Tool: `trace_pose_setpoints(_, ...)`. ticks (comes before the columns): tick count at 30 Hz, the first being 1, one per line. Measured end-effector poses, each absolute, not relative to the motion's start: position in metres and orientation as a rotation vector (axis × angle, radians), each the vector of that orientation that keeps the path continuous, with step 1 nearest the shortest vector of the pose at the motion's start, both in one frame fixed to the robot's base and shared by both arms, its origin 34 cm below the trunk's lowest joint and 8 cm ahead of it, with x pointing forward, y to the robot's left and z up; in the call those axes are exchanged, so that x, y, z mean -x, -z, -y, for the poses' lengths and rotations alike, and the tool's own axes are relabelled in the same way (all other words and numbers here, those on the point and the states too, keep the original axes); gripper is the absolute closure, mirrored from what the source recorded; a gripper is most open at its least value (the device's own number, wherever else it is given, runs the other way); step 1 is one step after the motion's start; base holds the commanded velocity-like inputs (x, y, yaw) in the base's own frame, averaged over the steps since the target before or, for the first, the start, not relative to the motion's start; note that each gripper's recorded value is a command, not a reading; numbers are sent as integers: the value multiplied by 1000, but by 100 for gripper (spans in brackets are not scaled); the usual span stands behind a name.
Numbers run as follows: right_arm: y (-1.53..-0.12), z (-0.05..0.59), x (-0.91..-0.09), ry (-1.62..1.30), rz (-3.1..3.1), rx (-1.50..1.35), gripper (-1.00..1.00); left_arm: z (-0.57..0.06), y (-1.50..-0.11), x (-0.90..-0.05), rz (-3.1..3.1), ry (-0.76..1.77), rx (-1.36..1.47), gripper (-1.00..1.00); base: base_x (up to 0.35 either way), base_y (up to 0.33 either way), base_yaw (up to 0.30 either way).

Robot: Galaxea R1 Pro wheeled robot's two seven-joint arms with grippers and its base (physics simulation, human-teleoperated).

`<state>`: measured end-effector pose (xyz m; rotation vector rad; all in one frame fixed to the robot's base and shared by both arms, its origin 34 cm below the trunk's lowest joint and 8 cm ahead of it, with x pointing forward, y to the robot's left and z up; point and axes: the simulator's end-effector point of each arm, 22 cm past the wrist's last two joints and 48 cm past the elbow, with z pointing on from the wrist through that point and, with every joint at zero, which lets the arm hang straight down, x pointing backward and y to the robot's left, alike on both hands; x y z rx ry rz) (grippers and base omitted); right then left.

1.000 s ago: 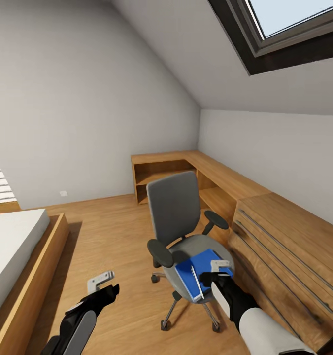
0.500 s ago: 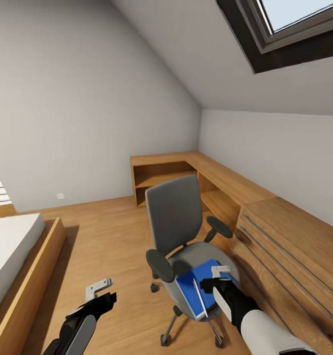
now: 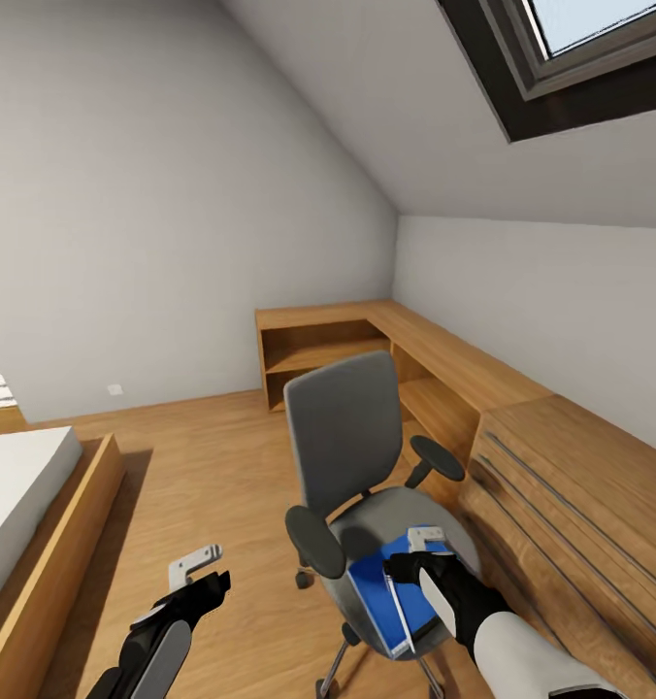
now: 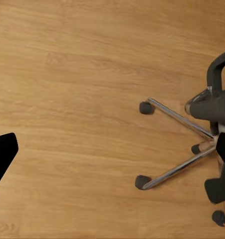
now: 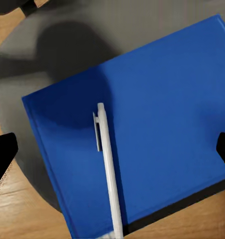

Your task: In the bedroom, organize the workspace by keeping the computer under the desk, ensuring the monitor is on the desk, placing the keyboard on the desk next to the monitor, placing the mouse on the desk next to the keyboard, moving the folder from the swivel chair onto the desk next to the mouse, stacking the notebook on top of the folder with the pen on top of the notebook, and positioning the swivel chair next to the desk.

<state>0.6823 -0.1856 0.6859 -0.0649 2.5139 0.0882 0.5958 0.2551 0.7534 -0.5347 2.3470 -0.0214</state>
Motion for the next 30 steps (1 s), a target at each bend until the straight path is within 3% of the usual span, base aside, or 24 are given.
trace_pose_setpoints(12, -685, 181, -681, -101, -2519, 59, -100, -256, -755, -598, -2334, 22, 541, -100, 236, 0, 0)
trace_pose_setpoints(30, -684, 154, -677, -134, -2512, 88, -100, -248, -764, -602, -2313, 47, 552, -100, 8, 0, 0)
